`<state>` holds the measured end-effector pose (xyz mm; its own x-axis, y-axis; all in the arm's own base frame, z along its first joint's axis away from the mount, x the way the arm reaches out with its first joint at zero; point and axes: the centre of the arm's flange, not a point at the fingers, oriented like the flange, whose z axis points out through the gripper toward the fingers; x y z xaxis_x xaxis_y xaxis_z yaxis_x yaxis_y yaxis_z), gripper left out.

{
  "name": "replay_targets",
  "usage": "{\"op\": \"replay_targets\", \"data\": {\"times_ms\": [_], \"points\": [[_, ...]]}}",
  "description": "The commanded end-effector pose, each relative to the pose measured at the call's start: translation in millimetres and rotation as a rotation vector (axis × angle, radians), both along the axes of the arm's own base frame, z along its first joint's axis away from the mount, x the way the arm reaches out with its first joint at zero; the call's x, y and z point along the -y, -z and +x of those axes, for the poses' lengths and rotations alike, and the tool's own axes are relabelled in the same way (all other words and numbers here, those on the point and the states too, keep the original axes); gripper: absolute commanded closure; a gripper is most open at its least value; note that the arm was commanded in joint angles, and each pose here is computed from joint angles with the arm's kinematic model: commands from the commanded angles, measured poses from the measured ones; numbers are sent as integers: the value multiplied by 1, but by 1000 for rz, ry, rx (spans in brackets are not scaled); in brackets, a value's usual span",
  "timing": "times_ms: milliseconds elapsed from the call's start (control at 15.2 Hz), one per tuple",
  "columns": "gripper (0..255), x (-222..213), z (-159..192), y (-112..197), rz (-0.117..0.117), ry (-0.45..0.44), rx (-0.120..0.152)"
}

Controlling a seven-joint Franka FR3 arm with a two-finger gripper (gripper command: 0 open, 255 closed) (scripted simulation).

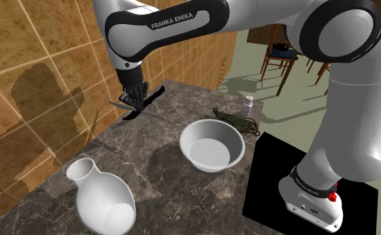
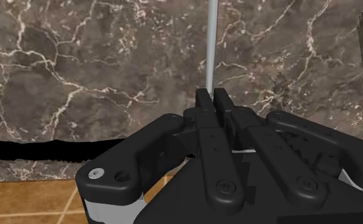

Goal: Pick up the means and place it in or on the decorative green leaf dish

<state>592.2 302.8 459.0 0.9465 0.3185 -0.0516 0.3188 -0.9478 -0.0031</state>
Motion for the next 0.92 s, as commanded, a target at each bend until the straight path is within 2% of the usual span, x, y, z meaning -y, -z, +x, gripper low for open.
{"op": "replay_targets", "data": {"times_ms": [0,132,858], "points": [[255,0,-1,-10,0,0,0],[255,0,-1,-20,0,0,0],[255,107,-100,-29,0,0,0]]}}
